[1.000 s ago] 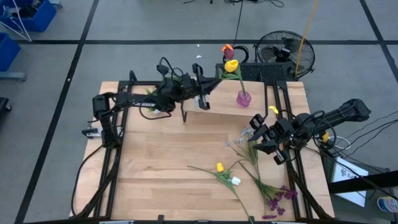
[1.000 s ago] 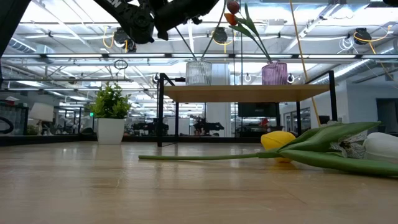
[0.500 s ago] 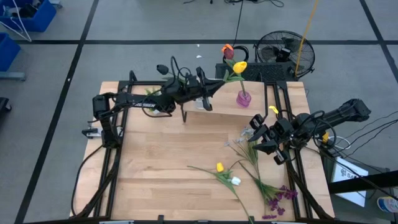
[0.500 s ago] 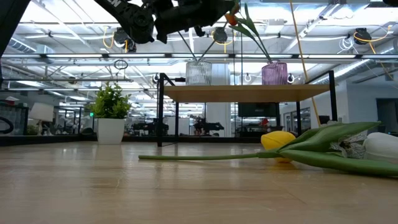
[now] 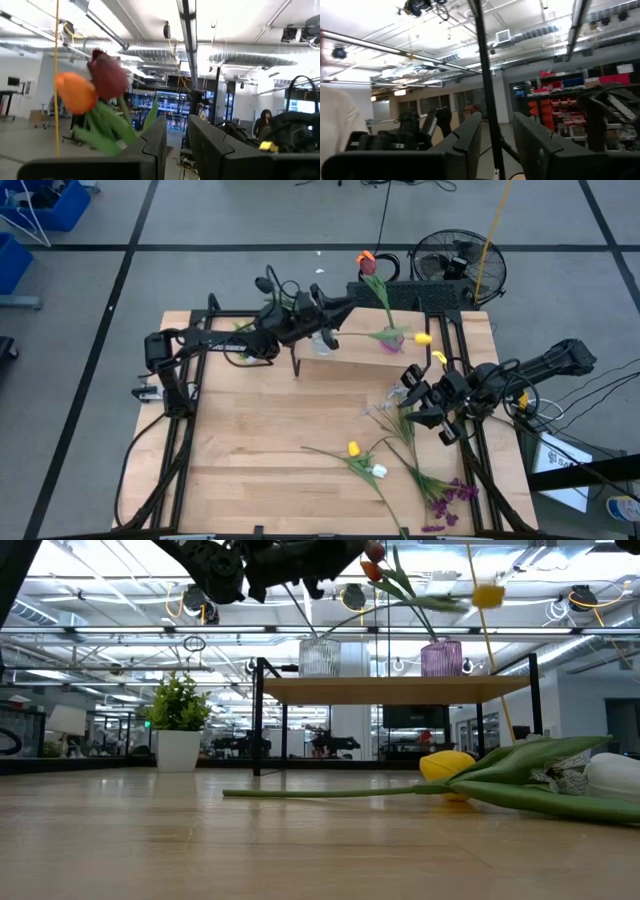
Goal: Pick and place flowers into a vace then onto a shelf
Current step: Put the yellow tulip into the transparent vase
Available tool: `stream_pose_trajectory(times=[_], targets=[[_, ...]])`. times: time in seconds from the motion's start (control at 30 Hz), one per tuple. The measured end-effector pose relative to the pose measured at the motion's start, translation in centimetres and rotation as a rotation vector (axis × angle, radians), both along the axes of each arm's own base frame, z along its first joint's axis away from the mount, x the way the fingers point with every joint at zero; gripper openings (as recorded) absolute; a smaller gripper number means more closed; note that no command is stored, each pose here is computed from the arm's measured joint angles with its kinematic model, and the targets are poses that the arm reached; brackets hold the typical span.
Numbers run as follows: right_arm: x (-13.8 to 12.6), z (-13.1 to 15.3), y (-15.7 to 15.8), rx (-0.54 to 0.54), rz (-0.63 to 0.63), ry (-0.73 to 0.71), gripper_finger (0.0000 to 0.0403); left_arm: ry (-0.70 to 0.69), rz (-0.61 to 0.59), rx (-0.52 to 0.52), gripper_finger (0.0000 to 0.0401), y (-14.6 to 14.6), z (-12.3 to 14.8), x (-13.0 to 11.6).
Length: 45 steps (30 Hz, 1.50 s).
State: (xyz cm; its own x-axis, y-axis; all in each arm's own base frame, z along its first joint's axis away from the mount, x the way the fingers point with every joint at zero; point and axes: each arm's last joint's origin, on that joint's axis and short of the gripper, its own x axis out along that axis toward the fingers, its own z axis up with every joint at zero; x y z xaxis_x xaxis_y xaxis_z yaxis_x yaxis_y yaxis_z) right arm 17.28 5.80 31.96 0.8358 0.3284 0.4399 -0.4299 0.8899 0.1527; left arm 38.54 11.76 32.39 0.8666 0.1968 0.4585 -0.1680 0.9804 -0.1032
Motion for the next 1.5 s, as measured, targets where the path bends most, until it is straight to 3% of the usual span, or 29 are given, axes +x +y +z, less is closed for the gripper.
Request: stream_pose_trajectory(times=[0.17,0.27,0.43,0.77,1.0,1.27,1.4,1.5], targets=[[0.2,-0.3,-0.2,0.022,-0.064,0.041,0.0105,-0.039,0.020,0.053,0.0085,-0.4,2.0,-1.1],[0.7,-1.4,-0.3,0.078,-0.145,0.186,0.0105,-0.035,0.033,0.076,0.0085,-0.6,3.0,-1.8],[1.1,-3.5,-0.9,0.139,-0.383,0.403,0.0105,-0.063,0.024,0.091,0.0085,-1.1,4.7,-2.9],[-0.6,-2.3,-1.6,0.155,-0.475,0.342,0.0122,-0.215,0.030,0.239,0.0085,-5.1,10.9,-7.9],[-3.0,-2.4,-3.2,0.209,-0.791,0.401,0.0122,-0.161,-0.031,0.271,0.0085,-8.6,14.2,-12.4],[-3.5,-2.9,-3.7,0.254,-0.951,0.433,0.0122,-0.180,-0.085,0.301,0.0085,-10.9,16.3,-16.7],[-3.8,-3.2,-4.2,0.293,-1.108,0.440,0.0128,-0.214,-0.100,0.305,0.0085,-11.4,17.0,-18.0],[-3.8,-3.1,-4.5,0.279,-1.140,0.435,0.0139,-0.201,-0.096,0.319,0.0085,-11.5,17.0,-18.3]])
